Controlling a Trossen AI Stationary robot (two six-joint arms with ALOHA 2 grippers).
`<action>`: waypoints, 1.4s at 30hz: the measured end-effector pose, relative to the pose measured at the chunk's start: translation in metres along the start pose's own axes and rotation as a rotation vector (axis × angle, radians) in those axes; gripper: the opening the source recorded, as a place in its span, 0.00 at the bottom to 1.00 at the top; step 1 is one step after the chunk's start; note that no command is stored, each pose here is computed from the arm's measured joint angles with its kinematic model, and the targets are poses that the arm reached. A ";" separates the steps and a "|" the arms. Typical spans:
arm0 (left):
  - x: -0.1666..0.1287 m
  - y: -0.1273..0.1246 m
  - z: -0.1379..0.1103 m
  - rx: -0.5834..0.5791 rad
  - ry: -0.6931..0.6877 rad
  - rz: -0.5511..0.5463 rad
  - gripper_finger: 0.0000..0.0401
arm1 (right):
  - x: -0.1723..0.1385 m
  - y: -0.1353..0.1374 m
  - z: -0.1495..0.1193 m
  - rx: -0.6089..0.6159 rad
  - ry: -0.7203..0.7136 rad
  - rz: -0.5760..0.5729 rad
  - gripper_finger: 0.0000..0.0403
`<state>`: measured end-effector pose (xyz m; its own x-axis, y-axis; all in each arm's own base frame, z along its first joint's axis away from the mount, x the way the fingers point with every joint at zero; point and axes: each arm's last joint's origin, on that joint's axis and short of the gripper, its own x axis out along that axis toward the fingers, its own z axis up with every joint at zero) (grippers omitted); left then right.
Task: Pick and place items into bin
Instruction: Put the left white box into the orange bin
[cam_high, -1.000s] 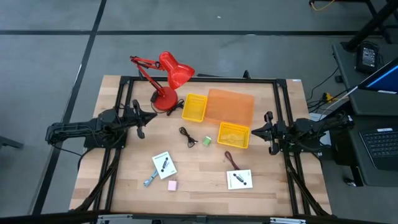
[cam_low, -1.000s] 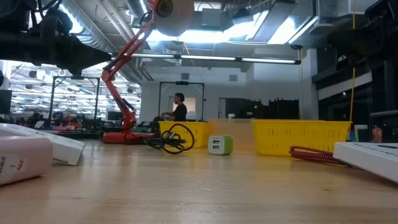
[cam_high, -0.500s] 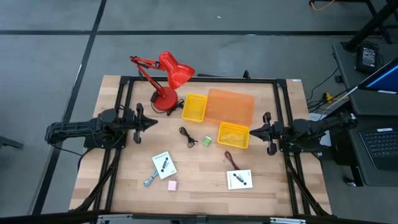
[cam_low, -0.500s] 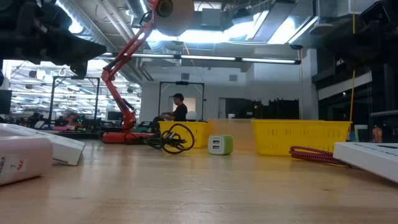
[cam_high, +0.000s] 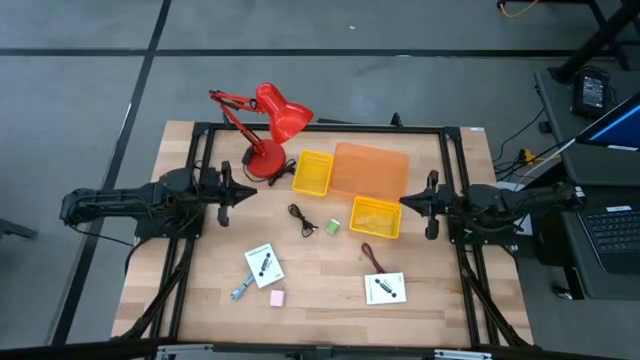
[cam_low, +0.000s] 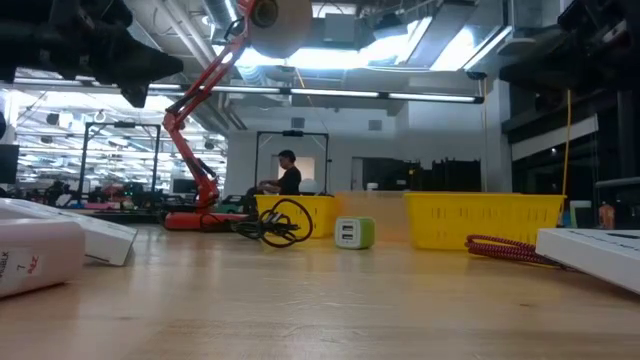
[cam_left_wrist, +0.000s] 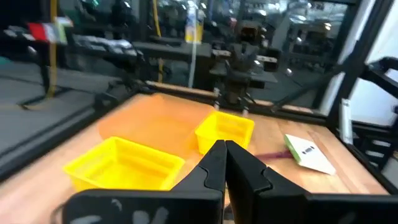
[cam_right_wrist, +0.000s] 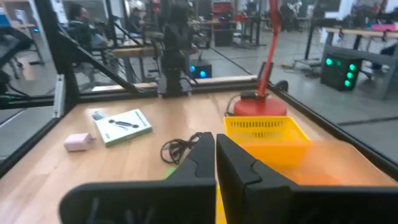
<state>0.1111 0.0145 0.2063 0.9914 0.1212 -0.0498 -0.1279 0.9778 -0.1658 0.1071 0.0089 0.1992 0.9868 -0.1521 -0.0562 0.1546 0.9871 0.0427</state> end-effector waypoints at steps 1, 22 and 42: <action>0.002 -0.001 0.002 -0.005 0.021 -0.021 0.01 | 0.001 -0.001 -0.001 0.004 0.006 -0.007 0.00; 0.019 -0.028 -0.002 -0.148 0.248 -0.173 0.00 | 0.028 0.017 -0.007 0.075 0.074 0.171 0.00; 0.010 -0.086 0.005 -0.124 0.398 -0.108 0.00 | 0.081 0.047 0.008 -0.007 0.237 0.205 0.00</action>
<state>0.1317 -0.0672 0.2251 0.9141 -0.0794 -0.3977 -0.0508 0.9505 -0.3066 0.1950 0.0426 0.2049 0.9583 0.0652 -0.2783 -0.0474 0.9964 0.0703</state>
